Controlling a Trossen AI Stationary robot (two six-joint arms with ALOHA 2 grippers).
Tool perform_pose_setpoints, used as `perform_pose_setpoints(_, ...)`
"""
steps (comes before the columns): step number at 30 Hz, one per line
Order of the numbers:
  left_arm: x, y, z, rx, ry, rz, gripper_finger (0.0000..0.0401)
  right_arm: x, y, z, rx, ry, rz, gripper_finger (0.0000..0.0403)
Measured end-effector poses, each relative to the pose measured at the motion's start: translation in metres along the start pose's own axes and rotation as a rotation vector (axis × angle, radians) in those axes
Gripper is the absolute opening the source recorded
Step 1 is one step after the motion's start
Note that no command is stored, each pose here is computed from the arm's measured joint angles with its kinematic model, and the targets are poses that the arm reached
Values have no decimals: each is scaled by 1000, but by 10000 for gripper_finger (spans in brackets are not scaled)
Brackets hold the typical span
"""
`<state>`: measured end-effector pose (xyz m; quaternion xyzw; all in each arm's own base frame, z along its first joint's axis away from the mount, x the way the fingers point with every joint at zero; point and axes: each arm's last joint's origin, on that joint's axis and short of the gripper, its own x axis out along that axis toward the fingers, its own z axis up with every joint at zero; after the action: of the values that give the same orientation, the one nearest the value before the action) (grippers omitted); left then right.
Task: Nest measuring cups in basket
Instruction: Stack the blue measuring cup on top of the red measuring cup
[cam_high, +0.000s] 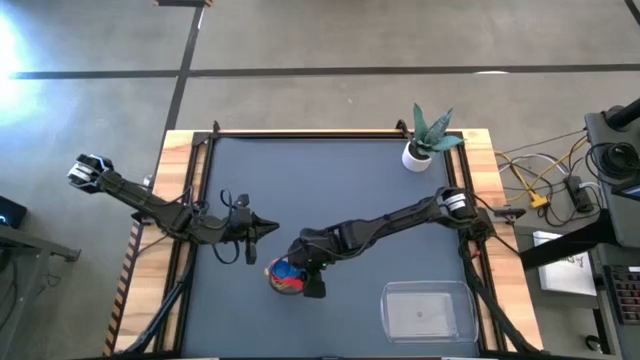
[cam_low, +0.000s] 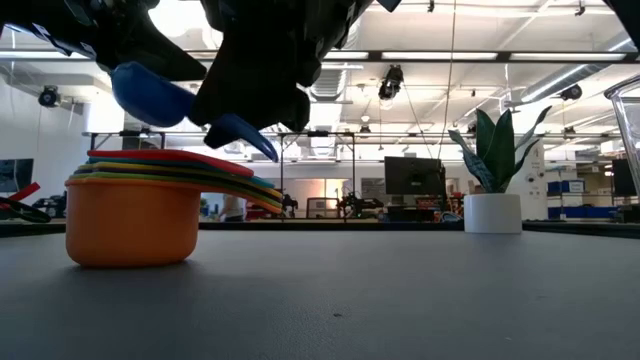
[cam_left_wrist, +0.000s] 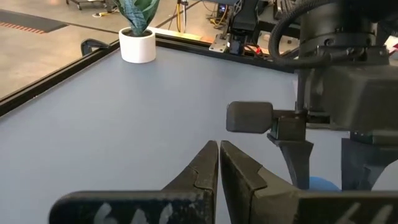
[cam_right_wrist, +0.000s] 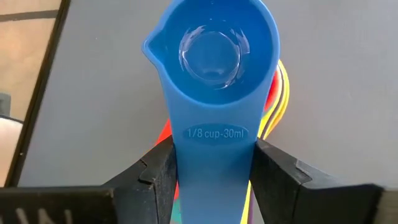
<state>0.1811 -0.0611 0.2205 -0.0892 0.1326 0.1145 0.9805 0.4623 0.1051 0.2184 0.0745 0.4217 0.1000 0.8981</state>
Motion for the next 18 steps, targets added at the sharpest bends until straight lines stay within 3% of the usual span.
perform_pose_setpoints(5, 0, 0, 0, 0, -1, 0, 0, 9, -2, -4, 3, 21, -4, 160)
perform_pose_setpoints(18, 0, -1, 0, 18, 9, -28, 0, 14, -3, -7, 12, 34, -6, 208)
